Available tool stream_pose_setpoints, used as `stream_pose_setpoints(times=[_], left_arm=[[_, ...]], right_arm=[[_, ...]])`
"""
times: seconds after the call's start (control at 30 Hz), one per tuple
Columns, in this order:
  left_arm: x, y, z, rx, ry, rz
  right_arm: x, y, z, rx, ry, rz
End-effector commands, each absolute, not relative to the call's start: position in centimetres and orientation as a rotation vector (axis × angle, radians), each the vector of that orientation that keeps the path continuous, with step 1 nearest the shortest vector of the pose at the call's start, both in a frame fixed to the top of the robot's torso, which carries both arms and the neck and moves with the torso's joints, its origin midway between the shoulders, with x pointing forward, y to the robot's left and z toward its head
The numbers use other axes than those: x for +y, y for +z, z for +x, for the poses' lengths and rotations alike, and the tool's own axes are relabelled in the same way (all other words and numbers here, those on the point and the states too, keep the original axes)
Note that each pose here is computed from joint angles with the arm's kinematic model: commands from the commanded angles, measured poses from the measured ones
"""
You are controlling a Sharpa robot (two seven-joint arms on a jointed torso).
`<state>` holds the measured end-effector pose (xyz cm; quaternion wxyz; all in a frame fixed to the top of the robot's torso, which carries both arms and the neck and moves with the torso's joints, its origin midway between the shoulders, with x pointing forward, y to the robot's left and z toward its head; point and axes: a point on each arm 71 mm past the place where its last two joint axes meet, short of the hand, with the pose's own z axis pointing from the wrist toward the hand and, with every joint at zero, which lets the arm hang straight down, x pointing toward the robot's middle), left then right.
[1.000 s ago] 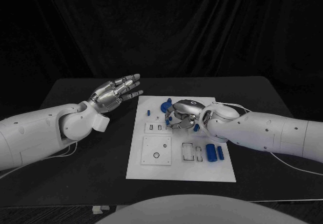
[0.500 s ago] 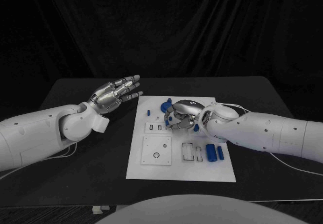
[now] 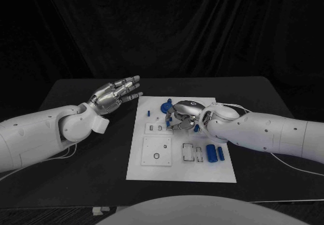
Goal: Assemble the parts on the task board
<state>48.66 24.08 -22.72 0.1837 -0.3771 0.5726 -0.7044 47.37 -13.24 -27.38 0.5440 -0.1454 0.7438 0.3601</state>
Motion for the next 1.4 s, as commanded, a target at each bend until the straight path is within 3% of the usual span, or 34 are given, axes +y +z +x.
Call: stream_pose_setpoints(times=[0.03,0.83,1.17,1.4], left_arm=[[23.9,-22.7,48.6,1.608,-2.009,-1.061],[24.0,-22.7,48.7,1.609,-2.004,-1.063],[24.3,-22.7,48.6,1.601,-1.995,-1.063],[24.7,-22.6,48.5,1.583,-1.979,-1.064]], right_arm=[[-13.2,-27.6,47.3,1.782,0.841,-0.352],[-13.2,-27.6,47.4,1.778,0.850,-0.360],[-13.9,-26.2,46.9,1.607,0.908,-0.356],[-15.2,-23.1,46.5,1.434,0.970,-0.356]])
